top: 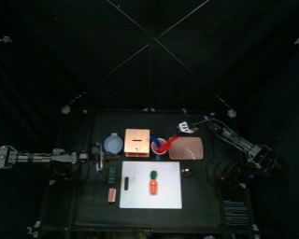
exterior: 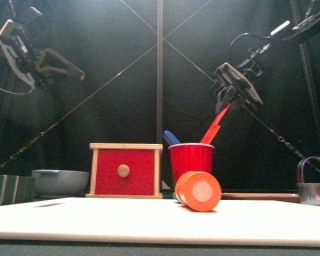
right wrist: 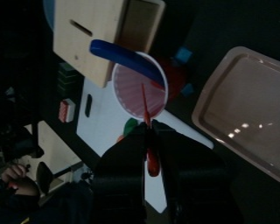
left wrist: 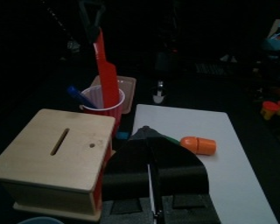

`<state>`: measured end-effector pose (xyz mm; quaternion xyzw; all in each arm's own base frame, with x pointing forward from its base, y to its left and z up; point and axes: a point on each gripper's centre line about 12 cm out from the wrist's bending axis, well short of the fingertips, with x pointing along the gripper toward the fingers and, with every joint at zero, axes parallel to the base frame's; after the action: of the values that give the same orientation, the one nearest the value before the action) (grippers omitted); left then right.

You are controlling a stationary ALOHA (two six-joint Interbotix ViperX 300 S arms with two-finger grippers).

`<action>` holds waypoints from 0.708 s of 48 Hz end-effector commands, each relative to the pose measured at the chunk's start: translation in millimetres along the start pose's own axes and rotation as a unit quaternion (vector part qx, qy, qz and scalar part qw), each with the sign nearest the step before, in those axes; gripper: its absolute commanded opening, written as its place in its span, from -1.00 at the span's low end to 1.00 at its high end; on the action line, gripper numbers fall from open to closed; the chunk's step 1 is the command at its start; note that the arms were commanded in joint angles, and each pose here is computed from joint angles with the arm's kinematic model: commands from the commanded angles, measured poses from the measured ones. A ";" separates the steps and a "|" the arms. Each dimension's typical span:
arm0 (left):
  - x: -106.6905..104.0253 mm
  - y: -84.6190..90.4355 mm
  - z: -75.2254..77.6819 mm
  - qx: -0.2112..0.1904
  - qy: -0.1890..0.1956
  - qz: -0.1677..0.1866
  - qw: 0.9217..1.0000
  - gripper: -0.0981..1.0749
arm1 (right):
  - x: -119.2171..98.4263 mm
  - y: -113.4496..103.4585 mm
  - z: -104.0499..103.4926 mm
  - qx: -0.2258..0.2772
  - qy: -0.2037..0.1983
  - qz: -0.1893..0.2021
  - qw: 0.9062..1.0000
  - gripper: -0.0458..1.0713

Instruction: Grab knife with other hand

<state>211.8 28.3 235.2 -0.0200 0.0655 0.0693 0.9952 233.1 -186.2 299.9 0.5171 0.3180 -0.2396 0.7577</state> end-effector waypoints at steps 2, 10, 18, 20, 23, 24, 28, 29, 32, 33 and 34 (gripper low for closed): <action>2.0 1.5 7.4 -0.001 -0.010 0.004 1.000 -0.83 | -26.5 5.7 -8.3 -0.019 -0.043 0.015 0.999 -0.13; 2.1 1.7 10.0 0.002 -0.015 0.004 1.000 -0.83 | -45.0 11.8 -23.9 -0.056 -0.110 0.038 0.992 -0.13; 2.8 2.9 12.6 0.007 -0.019 0.006 1.000 -0.83 | -46.0 23.6 -51.3 -0.131 -0.168 0.077 0.974 -0.13; 3.4 2.8 12.6 0.009 -0.018 0.006 1.000 -0.83 | -43.0 24.5 -58.1 -0.145 -0.179 0.084 0.969 -0.13; 4.3 2.9 14.5 0.011 -0.019 0.006 1.000 -0.83 | -37.6 26.7 -67.3 -0.162 -0.193 0.096 0.963 -0.13; 5.0 2.8 15.1 0.012 -0.019 0.006 1.000 -0.83 | -35.5 27.7 -70.3 -0.169 -0.198 0.099 0.960 -0.13; 8.4 2.7 17.8 0.016 -0.019 0.005 1.000 -0.82 | -27.7 31.8 -82.3 -0.200 -0.221 0.113 0.948 -0.13; 9.7 2.7 18.2 0.016 -0.018 0.005 1.000 -0.82 | -26.4 33.5 -84.4 -0.209 -0.227 0.115 0.944 -0.13; 14.0 2.5 20.1 0.019 -0.015 0.004 1.000 -0.81 | -21.8 39.0 -92.5 -0.245 -0.241 0.123 0.931 -0.13; 15.7 2.1 20.7 0.019 -0.013 0.003 1.000 -0.81 | -20.5 41.0 -95.3 -0.258 -0.245 0.125 0.926 -0.13; 17.3 1.7 21.1 0.020 -0.012 0.002 1.000 -0.80 | -18.3 43.3 -98.3 -0.272 -0.249 0.128 0.921 -0.13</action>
<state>221.6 32.5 240.9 -0.0034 0.0681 0.0725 0.9950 220.1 -89.2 308.1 0.2931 0.1280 -0.1853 0.9292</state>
